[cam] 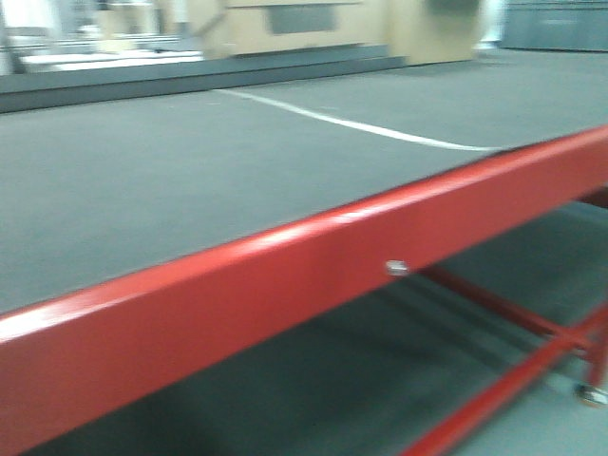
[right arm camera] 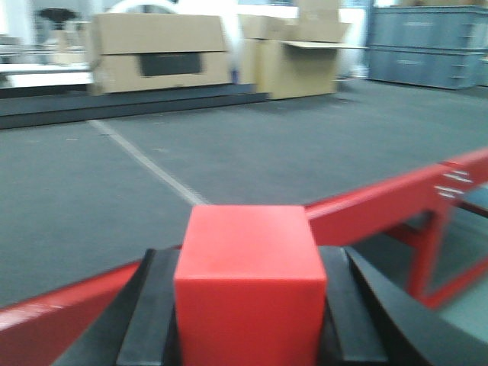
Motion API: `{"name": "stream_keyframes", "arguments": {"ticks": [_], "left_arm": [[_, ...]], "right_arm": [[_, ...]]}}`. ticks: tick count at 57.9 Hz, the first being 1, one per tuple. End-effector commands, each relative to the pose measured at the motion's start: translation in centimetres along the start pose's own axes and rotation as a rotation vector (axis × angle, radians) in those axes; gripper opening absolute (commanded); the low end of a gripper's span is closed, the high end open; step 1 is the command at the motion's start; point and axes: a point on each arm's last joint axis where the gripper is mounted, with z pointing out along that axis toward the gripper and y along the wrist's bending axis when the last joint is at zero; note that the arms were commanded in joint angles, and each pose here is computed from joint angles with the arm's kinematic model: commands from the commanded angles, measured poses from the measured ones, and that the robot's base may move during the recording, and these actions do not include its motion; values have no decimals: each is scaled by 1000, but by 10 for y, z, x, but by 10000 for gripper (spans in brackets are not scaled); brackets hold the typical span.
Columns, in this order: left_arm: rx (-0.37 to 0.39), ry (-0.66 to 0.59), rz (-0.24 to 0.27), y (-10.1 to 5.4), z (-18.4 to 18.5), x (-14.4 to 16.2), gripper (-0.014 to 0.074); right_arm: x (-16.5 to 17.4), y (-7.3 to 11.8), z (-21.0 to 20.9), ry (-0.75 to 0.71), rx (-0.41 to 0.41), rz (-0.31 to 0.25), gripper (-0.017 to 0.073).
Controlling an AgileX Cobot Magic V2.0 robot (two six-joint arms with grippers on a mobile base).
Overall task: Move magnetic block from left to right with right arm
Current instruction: 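Drive the base past the table toward the office chair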
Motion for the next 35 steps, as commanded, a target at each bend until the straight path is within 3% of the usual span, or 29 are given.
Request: {"name": "stream_keyframes", "arguments": {"ticks": [1, 35], "left_arm": [[5, -82, -10, 0, -1, -5, -126], [5, -82, -10, 0, -1, -5, -126]], "right_arm": [[-18, 0, -1, -113, 2, -19, 328], [-18, 0, -1, -113, 2, -19, 328]]}}
